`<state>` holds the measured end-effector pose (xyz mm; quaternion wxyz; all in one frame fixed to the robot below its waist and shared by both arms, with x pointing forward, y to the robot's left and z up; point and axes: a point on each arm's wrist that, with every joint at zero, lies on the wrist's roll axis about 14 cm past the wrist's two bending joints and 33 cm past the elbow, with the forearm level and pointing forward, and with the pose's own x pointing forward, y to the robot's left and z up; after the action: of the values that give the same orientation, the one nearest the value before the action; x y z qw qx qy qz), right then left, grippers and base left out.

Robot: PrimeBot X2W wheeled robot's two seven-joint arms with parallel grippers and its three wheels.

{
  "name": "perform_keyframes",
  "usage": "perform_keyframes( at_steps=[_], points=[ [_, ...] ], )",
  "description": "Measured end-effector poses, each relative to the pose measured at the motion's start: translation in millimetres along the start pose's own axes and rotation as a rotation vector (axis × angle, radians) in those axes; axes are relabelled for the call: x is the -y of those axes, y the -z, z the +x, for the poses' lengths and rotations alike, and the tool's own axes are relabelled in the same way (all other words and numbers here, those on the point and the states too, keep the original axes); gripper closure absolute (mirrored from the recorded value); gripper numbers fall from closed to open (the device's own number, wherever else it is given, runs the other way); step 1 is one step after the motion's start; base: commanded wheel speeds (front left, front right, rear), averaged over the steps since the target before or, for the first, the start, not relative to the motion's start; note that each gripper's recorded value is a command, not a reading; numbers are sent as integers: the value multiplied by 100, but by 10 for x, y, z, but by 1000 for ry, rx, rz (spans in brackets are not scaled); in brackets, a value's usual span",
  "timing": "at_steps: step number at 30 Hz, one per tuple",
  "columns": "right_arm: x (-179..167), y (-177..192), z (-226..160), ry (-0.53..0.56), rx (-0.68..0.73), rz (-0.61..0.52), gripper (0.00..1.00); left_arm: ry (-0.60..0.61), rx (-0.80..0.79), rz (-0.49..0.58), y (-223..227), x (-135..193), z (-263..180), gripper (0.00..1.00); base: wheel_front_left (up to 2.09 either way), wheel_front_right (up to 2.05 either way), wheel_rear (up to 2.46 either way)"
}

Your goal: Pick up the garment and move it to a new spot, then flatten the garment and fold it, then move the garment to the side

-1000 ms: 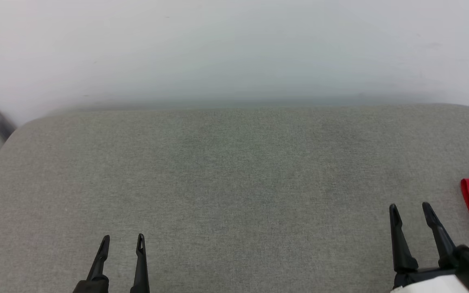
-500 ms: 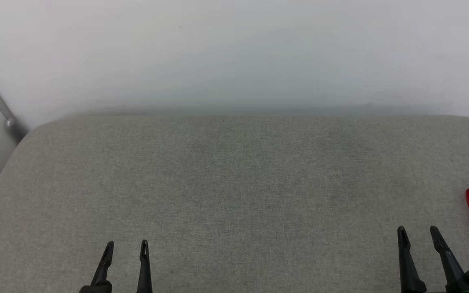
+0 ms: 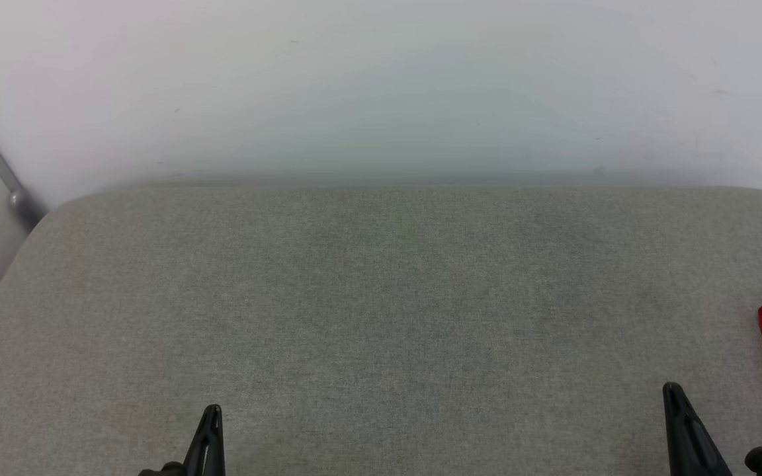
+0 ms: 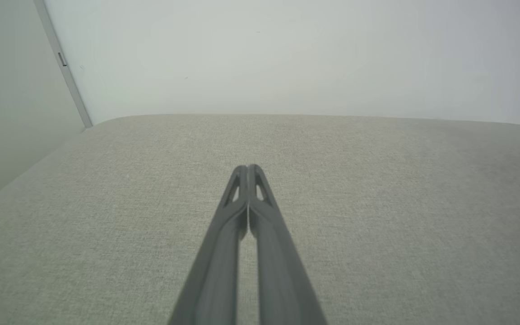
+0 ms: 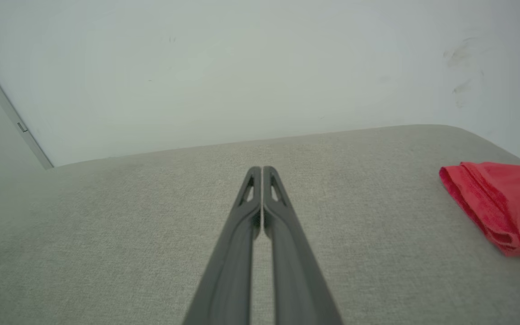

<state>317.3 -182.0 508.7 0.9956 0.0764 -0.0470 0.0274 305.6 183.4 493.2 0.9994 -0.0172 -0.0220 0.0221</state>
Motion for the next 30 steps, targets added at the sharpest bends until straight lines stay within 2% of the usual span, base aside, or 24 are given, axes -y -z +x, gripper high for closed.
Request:
perform_keyframes(
  at_steps=[30],
  points=[
    [144, 130, 181, 102, -48, 500, 100, -71, -97, -539, 156, -123, 218, 100, 0, 0, 0]
  ],
)
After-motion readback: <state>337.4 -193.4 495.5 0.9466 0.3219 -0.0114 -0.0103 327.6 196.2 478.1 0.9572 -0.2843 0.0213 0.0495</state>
